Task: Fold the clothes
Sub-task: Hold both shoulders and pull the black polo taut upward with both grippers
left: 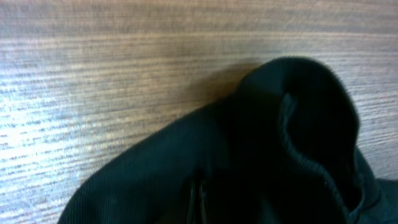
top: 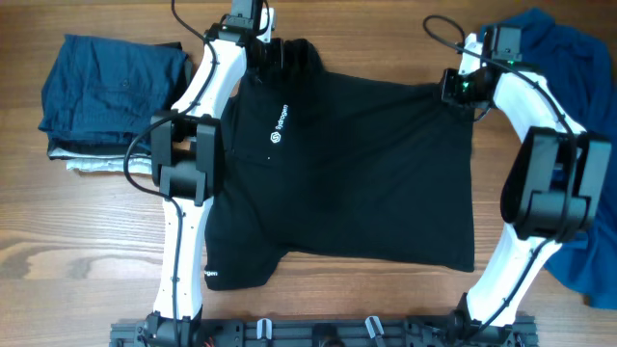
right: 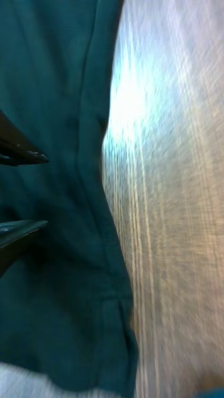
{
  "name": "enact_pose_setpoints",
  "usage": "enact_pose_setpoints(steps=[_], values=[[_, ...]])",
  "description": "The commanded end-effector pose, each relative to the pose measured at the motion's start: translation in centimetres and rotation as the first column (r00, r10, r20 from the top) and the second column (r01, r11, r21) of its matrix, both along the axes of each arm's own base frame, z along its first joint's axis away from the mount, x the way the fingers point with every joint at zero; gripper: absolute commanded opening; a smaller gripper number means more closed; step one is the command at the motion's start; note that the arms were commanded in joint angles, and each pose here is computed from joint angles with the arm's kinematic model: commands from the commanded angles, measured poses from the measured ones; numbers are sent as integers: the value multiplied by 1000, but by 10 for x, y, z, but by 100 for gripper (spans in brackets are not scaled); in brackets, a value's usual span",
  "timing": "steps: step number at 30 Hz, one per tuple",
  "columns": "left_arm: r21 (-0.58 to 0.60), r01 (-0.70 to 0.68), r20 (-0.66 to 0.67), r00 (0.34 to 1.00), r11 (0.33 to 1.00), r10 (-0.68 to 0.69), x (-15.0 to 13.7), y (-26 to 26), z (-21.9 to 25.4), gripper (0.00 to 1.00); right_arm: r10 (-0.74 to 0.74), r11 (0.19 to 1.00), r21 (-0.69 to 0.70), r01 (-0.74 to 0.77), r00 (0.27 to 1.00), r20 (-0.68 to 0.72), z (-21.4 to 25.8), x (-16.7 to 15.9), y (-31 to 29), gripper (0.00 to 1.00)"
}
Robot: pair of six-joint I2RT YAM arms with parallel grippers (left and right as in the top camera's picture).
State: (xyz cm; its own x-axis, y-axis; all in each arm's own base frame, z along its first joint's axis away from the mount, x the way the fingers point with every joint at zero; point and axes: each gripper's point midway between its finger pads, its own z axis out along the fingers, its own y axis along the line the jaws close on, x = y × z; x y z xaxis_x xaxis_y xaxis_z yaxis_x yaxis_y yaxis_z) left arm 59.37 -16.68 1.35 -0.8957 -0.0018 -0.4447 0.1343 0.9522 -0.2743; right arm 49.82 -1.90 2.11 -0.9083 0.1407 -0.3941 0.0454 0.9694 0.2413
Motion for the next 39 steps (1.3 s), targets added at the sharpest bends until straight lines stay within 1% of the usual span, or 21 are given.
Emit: enact_pose_setpoints(steps=[1, 5, 11, 14, 16, 19, 21, 22, 23, 25, 26, 29, 30, 32, 33, 34, 35, 36, 37, 38, 39], values=[[-8, 29, 18, 999, 1000, -29, 2, -4, 2, 4, 16, 999, -38, -18, 999, -32, -23, -2, -6, 34], [1, 23, 11, 1000, 1000, -23, 2, -1, -2, 4, -2, 998, -56, 0, 999, -43, -25, -3, -10, 39], [136, -46, -33, 998, 990, 51, -2, 29, -35, 4, -4, 998, -55, 1, 999, -42, -25, -3, -11, 44], [165, -77, -31, 996, 983, 83, 2, 45, -47, 4, -4, 998, -55, 1, 999, -47, -25, -4, -11, 49], [170, -98, -31, 994, 980, 105, 5, 57, -50, 4, -5, 998, -60, 3, 999, -45, -25, -4, -11, 56], [185, -137, -35, 989, 973, 145, 7, 80, -55, 4, -19, 995, -94, 15, 999, -45, -26, -3, -18, 60], [187, -158, -45, 985, 969, 170, 8, 95, -61, 4, -20, 995, -100, 16, 999, -34, -25, -1, -19, 72], [189, -168, -53, 982, 967, 181, 7, 102, -64, 4, -20, 995, -100, 17, 1000, -24, -24, 2, -19, 82], [186, -175, -59, 980, 967, 188, 7, 107, -67, 4, -17, 995, -99, 16, 1000, -9, -20, 5, -19, 86], [180, -181, -54, 980, 967, 194, 8, 111, -66, 4, -18, 995, -102, 20, 1000, 19, -8, 12, -20, 92], [174, -187, -34, 980, 967, 195, 13, 112, -56, 4, -18, 994, -104, 23, 999, 46, 5, 17, -20, 93], [143, -204, 65, 978, 969, 196, 32, 108, -3, 4, -19, 993, -113, 35, 991, 136, 52, 31, -22, 95], [126, -212, 107, 974, 969, 199, 38, 105, 23, 4, -20, 993, -115, 40, 985, 170, 71, 35, -23, 94], [103, -203, 149, 971, 974, 187, 38, 96, 58, 4, -40, 991, -115, 64, 979, 201, 94, 33, -24, 82], [85, -181, 145, 975, 980, 167, 34, 87, 68, 4, -69, 988, -120, 93, 979, 192, 98, 29, -27, 72], [69, -154, 125, 982, 986, 145, 27, 76, 72, 4, -95, 985, -124, 116, 981, 169, 96, 24, -30, 54], [67, -137, 105, 986, 988, 130, 22, 69, 71, 4, -108, 984, -127, 127, 983, 147, 93, 19, -31, 43], [76, -121, 70, 991, 990, 116, 13, 61, 66, 4, -135, 980, -134, 149, 985, 112, 88, 13, -34, 21], [87, -105, 32, 994, 991, 102, 4, 55, 58, 4, -159, 977, -132, 168, 984, 79, 82, 7, -35, 11], [95, -92, 1, 996, 991, 92, -3, 50, 51, 4, -162, 977, -131, 169, 985, 60, 78, 3, -34, 6], [114, -69, -49, 996, 991, 75, -14, 41, 39, 4, -163, 977, -132, 166, 986, 34, 74, -1, -34, 4]])
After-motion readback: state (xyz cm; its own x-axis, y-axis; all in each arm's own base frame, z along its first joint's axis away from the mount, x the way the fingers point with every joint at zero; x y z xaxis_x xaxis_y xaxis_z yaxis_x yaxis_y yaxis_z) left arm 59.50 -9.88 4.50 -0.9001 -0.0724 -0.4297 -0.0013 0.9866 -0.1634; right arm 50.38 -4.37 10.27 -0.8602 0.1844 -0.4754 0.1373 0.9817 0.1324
